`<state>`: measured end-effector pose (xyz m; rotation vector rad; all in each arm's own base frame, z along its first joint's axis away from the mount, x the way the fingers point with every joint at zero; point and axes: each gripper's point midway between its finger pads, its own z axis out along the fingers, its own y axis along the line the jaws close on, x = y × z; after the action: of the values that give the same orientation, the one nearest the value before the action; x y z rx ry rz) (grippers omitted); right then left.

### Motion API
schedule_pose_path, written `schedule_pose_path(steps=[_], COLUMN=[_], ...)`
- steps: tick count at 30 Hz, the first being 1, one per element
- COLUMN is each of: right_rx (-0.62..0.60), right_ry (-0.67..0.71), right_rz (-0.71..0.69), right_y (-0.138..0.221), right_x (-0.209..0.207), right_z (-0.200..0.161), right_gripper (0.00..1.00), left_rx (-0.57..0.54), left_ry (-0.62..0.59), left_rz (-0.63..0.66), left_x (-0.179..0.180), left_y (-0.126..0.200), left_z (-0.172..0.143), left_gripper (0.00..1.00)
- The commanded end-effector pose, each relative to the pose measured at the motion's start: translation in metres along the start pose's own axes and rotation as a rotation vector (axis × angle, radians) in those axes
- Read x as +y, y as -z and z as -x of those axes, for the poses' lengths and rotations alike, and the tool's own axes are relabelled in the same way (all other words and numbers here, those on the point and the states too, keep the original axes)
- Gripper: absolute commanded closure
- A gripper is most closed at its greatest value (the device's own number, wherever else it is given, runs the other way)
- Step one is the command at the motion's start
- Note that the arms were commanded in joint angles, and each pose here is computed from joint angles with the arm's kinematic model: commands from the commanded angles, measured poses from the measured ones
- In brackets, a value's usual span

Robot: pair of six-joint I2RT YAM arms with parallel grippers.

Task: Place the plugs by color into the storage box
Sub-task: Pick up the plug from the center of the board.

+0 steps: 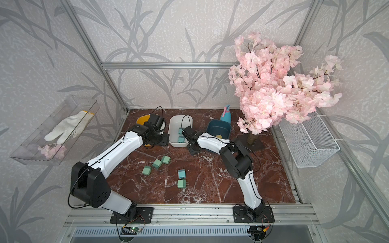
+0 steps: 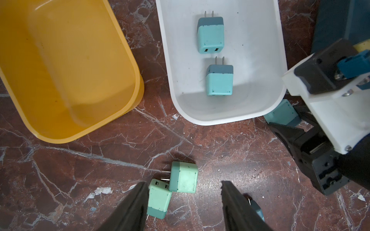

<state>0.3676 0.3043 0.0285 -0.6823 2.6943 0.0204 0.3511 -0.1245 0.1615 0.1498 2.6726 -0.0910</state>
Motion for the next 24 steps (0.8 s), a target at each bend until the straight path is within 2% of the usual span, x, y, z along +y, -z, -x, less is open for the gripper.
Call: schedule_pose_path(steps=[1,11,19,24], right_rx=[-0.013,-0.021,-0.059,-0.096], right_ry=[-0.016,-0.01,0.005,0.01], right_rz=[-0.008,0.024,0.069,0.105], right_y=[0.013,0.031,0.087,0.113], right_x=[-0.004,0.003,0.016,0.018], right_z=[-0.003,-0.008,-0.017,-0.01], right_gripper=[0.55,0.56,0.55,0.55], left_rx=[0.002,-0.02,-0.088,-0.126], left_ry=[0.015,0.017,0.002,-0.001], left_rz=[-0.012,-0.018,-0.007,0.025], left_x=[-0.001,0.0,0.004,0.011], left_y=[-0.002,0.005,0.022,0.03], left_z=[0.0,0.0,0.005,0.007], left_gripper=[0.38,0.38,0.38,0.38])
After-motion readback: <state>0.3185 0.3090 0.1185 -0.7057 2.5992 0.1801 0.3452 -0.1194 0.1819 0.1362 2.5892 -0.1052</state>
